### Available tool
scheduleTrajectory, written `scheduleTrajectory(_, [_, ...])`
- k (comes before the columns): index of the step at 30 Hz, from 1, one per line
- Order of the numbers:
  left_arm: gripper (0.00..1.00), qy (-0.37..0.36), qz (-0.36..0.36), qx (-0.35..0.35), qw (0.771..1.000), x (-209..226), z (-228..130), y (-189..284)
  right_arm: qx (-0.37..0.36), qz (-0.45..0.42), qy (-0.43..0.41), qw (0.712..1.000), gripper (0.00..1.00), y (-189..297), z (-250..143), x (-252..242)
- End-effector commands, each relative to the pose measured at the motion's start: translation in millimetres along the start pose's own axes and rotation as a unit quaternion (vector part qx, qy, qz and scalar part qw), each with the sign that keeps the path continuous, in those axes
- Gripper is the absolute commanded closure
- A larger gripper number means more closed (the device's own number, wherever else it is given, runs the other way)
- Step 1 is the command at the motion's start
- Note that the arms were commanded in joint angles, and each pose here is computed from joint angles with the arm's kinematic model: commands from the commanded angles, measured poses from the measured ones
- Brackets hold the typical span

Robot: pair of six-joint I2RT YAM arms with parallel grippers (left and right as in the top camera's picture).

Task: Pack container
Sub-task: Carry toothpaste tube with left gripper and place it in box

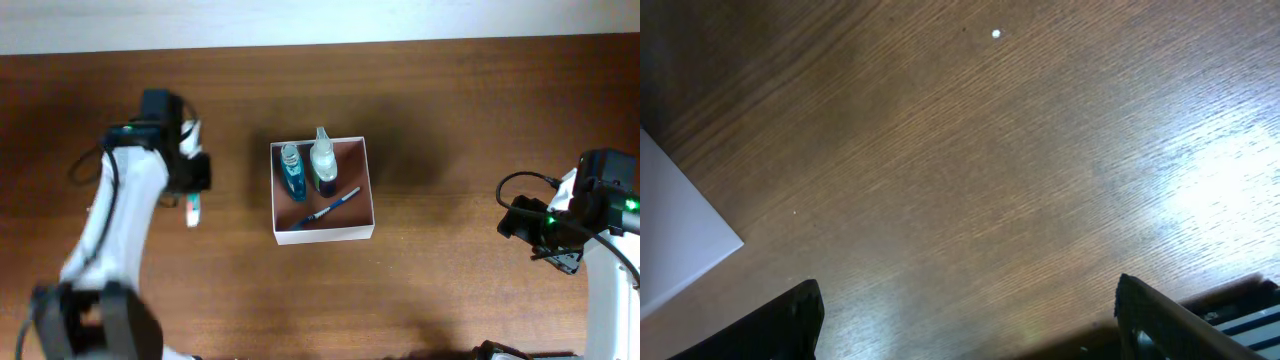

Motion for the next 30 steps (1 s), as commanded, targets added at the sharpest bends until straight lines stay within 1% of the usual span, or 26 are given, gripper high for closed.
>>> scheduleTrajectory(1, [1.0,-0.227,-0.01,-0.134,0.964,-73,10,70,0.001,-0.004,0.006,1.0,0.14,-2,0,0])
scheduleTrajectory(2, [1.0,-0.271,-0.014,-0.149,0.951,-89,9,76,0.001,-0.005,0.006,1.0,0.14,-2,-1,0])
scheduleTrajectory(4, [1.0,-0.365,-0.025,-0.169,0.915,-130,4,84,0.001,-0.005,0.006,1.0,0.14,-2,-1,0])
scheduleTrajectory(6, [1.0,-0.427,-0.037,-0.177,0.886,-162,-2,84,0.001,-0.005,0.006,1.0,0.14,-2,-1,0])
scheduleTrajectory(8, [1.0,-0.464,-0.046,-0.178,0.866,-184,-7,81,0.001,-0.005,0.006,1.0,0.14,-2,-1,0])
scheduleTrajectory(12, [1.0,-0.519,-0.055,-0.156,0.838,-214,-14,62,0.0,-0.004,0.006,1.0,0.14,-2,0,0])
scheduleTrajectory(16, [1.0,-0.528,-0.058,-0.135,0.836,-224,-11,39,0.001,-0.004,0.006,1.0,0.14,-2,0,0])
scheduleTrajectory(18, [1.0,-0.54,-0.057,-0.121,0.831,-227,-9,26,0.001,-0.004,0.006,1.0,0.15,-2,0,0])
scheduleTrajectory(26, [1.0,-0.548,-0.06,-0.099,0.829,-234,-7,2,0.0,-0.004,0.006,1.0,0.14,-2,0,0])
scheduleTrajectory(30, [1.0,-0.551,-0.066,-0.075,0.829,-237,-9,-17,0.0,-0.004,0.006,1.0,0.14,-2,0,0])
Point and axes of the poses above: each gripper's point midway between its finger pads, its own y axis back along the fingers, its own x axis along the line the jaws close on, z = x × y, the point moved 7 cm from there along y, back along the fingers, and after that the axes turned 7 degrees about -y, right-handed, at the moved point
